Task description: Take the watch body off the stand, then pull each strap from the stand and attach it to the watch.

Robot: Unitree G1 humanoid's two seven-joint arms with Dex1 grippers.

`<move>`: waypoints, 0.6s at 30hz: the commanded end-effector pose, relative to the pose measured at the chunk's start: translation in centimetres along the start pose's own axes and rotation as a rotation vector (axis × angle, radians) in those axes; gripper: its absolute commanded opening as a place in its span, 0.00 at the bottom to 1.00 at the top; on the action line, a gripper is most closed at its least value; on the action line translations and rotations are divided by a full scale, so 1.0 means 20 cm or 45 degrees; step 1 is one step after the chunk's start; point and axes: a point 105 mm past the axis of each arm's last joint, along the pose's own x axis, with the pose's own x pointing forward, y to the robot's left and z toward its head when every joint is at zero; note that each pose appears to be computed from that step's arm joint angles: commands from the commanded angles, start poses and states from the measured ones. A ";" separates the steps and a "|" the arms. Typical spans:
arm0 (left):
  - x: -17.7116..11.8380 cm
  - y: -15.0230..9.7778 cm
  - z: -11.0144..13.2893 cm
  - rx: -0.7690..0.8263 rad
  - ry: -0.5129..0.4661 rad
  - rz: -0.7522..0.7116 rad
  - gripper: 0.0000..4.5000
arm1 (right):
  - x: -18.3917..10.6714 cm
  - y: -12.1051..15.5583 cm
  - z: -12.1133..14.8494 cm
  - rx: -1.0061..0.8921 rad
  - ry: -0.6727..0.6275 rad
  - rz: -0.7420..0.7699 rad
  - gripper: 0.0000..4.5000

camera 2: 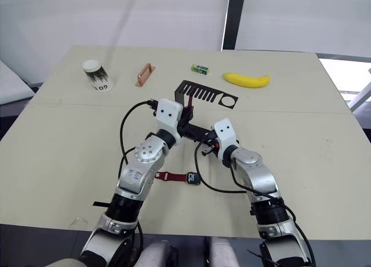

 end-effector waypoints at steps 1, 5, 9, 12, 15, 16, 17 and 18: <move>0.01 -0.02 0.09 0.003 -0.098 -0.018 0.01 | 0.00 -0.01 -0.04 0.021 0.044 -0.024 0.00; 0.00 -0.04 0.13 -0.048 -0.125 -0.046 0.01 | 0.00 0.00 -0.04 0.023 0.044 -0.021 0.00; -0.02 -0.04 0.16 -0.045 -0.151 -0.062 0.01 | 0.00 -0.01 -0.05 0.020 0.048 -0.018 0.00; -0.09 -0.01 0.16 -0.035 -0.160 -0.072 0.01 | 0.01 -0.01 -0.05 0.014 0.053 -0.014 0.00; -0.13 -0.02 0.17 -0.019 -0.177 -0.109 0.01 | 0.01 -0.01 -0.04 0.010 0.054 -0.011 0.00; -0.15 -0.02 0.17 -0.018 -0.184 -0.128 0.01 | 0.01 -0.01 -0.04 0.009 0.054 -0.009 0.00; -0.17 -0.02 0.18 -0.021 -0.193 -0.146 0.01 | 0.01 -0.01 -0.04 0.007 0.052 -0.008 0.00; -0.19 -0.02 0.19 -0.025 -0.199 -0.168 0.01 | 0.01 -0.02 -0.04 0.003 0.048 -0.008 0.00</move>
